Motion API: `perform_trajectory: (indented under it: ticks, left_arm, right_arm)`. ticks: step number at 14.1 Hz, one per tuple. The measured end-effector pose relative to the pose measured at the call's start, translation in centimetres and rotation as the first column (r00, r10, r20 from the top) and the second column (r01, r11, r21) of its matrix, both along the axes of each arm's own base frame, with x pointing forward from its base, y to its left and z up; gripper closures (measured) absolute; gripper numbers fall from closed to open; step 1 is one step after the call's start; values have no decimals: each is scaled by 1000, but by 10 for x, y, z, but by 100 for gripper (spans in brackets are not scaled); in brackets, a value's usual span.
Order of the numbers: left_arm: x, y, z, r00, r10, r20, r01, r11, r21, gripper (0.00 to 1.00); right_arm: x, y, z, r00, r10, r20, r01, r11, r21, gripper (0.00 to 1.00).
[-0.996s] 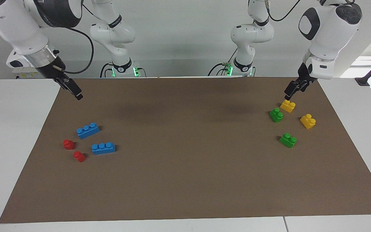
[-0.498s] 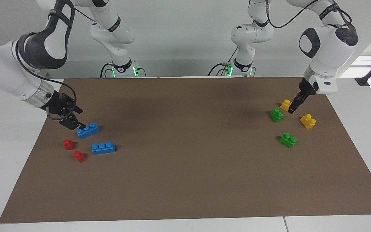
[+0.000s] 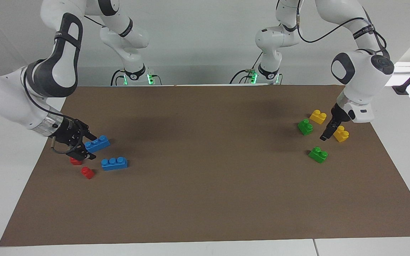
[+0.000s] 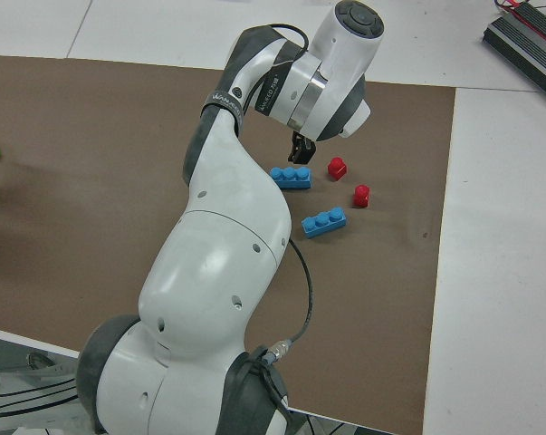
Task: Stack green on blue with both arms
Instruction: 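Reach the left gripper to the green brick while the right gripper reaches the blue brick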
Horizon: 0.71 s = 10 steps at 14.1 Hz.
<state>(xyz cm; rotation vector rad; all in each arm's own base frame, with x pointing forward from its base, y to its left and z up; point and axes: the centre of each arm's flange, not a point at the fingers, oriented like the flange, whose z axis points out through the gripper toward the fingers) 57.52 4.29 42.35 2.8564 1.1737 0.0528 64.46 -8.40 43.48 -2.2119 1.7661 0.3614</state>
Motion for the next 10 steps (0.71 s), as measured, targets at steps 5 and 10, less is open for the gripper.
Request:
perform_trajectory:
  ticks: [5,10]
  left_arm:
    - [11,12,-38,999,36,-10,-36,999,-1,0]
    - [21,17,-68,994,109,-1,-109,994,-4,0]
  right_arm:
    - [-2,-2,-30,999,-9,-43,9,1000,5,0]
    - [-3,-1,-63,998,16,-66,-14,1000,26,0]
